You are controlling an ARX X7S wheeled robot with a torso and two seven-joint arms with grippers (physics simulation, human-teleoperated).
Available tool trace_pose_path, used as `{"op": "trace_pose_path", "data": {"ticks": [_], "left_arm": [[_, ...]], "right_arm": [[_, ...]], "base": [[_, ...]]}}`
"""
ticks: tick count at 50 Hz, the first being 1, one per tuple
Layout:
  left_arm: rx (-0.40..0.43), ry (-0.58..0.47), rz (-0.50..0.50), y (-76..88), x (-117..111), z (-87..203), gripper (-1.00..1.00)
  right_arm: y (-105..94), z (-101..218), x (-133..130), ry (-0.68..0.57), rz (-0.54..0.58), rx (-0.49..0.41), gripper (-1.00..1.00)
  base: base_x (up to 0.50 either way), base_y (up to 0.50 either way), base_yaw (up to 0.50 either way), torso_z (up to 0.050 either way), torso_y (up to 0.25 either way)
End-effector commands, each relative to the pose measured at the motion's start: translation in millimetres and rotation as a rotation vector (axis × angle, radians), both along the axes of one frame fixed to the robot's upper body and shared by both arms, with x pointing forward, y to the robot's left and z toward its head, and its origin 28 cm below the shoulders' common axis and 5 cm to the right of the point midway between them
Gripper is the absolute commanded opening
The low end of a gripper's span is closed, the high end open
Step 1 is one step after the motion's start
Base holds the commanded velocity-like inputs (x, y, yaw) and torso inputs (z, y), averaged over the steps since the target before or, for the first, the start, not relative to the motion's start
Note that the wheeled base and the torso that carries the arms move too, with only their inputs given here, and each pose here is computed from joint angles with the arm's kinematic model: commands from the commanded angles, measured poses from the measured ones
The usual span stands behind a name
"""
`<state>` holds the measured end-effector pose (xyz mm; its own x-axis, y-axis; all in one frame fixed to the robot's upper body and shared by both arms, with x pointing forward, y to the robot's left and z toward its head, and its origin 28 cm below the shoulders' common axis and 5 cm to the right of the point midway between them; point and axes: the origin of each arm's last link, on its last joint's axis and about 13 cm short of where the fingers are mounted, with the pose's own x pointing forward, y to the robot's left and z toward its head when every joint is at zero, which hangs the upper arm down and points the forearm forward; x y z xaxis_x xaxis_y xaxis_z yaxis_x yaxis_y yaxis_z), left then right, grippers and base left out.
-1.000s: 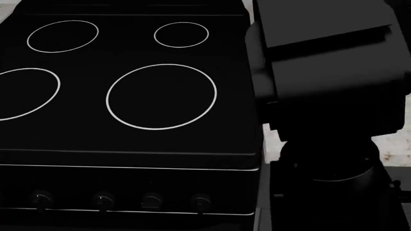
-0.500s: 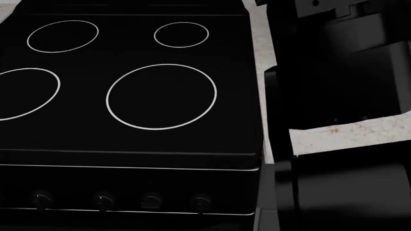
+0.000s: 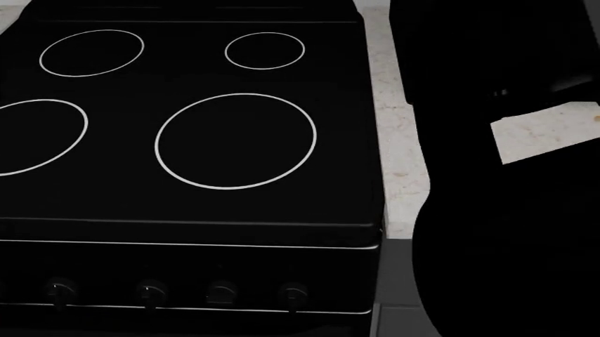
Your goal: Press the stop button on the microwave
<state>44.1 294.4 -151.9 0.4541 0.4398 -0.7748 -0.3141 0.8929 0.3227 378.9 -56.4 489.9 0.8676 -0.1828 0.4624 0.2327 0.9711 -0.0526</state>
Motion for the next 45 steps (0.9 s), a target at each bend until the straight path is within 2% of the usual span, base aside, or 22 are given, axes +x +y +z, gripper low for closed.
{"op": "trace_pose_path", "data": {"ticks": [1,9,19,20,28,38,44,45], "left_arm": [[0.000,0.000,0.000,0.0,0.0,0.0,1.00],[0.000,0.000,0.000,0.0,0.0,0.0,1.00],[0.000,0.000,0.000,0.0,0.0,0.0,1.00],[0.000,0.000,0.000,0.0,0.0,0.0,1.00],[0.000,0.000,0.000,0.0,0.0,0.0,1.00],[0.000,0.000,0.000,0.0,0.0,0.0,1.00],[0.000,0.000,0.000,0.0,0.0,0.0,1.00],[0.000,0.000,0.000,0.0,0.0,0.0,1.00]], "right_arm": [[1.4,12.4,-8.6,0.047,0.081,0.093,1.00],[11.4,16.7,-14.4,0.060,0.135,0.104,1.00],[27.7,27.0,-27.7,0.032,0.140,0.041,1.00],[27.9,26.8,-27.6,0.016,0.099,0.009,1.00],[32.5,51.4,-48.4,-0.040,0.130,-0.003,1.00],[29.1,46.1,-41.8,-0.035,0.143,-0.004,1.00],[26.7,51.8,-43.4,-0.091,0.115,-0.003,1.00],[27.5,50.7,-42.3,-0.092,0.148,0.008,1.00]], "base": [[0.00,0.00,0.00,0.050,0.045],[0.00,0.00,0.00,0.050,0.043],[0.00,0.00,0.00,0.050,0.043],[0.00,0.00,0.00,0.050,0.043],[0.00,0.00,0.00,0.050,0.044],[0.00,0.00,0.00,0.004,0.000],[0.00,0.00,0.00,0.000,0.000],[0.50,-0.04,0.00,0.000,0.000]]}}
